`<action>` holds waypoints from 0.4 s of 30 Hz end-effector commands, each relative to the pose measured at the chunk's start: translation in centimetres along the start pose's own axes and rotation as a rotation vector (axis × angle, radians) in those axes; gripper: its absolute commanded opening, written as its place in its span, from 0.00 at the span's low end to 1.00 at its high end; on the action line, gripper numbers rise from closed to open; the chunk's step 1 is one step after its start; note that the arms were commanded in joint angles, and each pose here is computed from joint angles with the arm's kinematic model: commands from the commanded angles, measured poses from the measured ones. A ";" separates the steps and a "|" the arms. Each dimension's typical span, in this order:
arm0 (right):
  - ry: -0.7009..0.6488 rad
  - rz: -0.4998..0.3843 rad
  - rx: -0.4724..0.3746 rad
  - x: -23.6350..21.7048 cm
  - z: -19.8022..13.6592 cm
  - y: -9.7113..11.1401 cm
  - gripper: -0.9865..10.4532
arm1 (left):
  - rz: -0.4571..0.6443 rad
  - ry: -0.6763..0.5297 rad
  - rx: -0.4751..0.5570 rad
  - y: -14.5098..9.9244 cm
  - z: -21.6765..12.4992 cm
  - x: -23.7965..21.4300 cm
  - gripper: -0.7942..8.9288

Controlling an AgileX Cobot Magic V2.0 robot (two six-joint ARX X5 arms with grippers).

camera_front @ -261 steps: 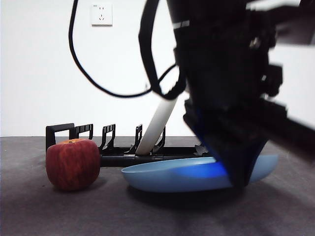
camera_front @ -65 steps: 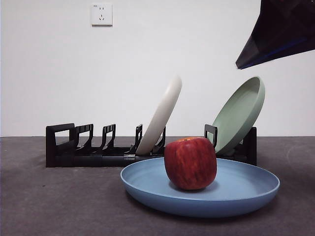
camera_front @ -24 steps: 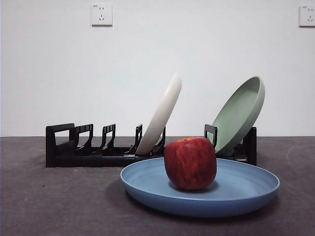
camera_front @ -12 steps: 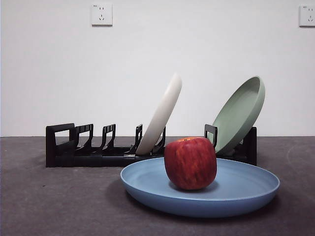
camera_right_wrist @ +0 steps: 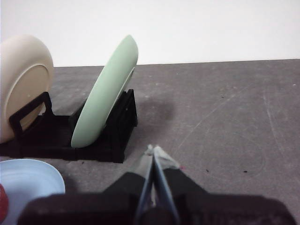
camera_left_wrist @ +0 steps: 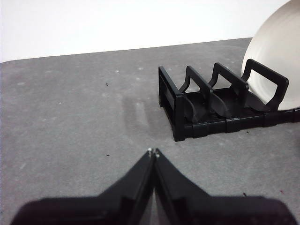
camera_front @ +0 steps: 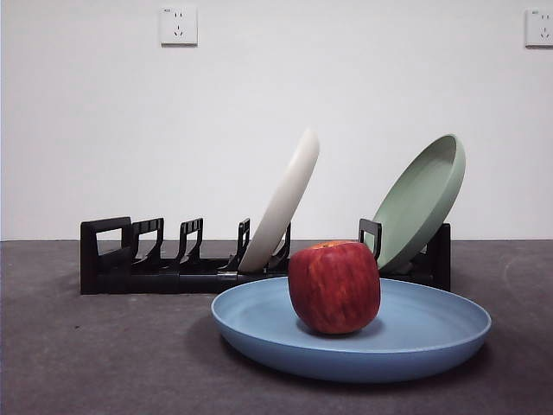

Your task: Take the blue plate from the plate rack,put the plate on the table,take the apple from the table,put the apple in the plate

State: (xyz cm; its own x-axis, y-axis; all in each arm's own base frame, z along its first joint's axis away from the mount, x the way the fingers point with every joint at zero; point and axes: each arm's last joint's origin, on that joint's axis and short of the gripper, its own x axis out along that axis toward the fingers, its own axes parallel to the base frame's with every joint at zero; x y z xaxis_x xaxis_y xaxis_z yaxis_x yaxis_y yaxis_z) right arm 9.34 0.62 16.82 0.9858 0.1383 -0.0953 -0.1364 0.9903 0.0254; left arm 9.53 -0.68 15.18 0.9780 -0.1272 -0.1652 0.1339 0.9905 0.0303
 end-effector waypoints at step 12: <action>0.078 -0.007 0.106 0.4 -2.0 -0.1 0.08 | 0.003 0.008 0.000 0.0 -0.4 0.1 0.08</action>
State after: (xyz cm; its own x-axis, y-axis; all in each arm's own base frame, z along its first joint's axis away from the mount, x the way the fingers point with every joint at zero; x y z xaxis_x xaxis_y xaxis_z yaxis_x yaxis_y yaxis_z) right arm 9.54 0.62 15.30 0.9786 0.1361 -0.1544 -0.1230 0.9882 0.0917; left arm 9.53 -0.68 15.18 0.9780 -0.1272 -0.1652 0.1339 0.9905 0.0303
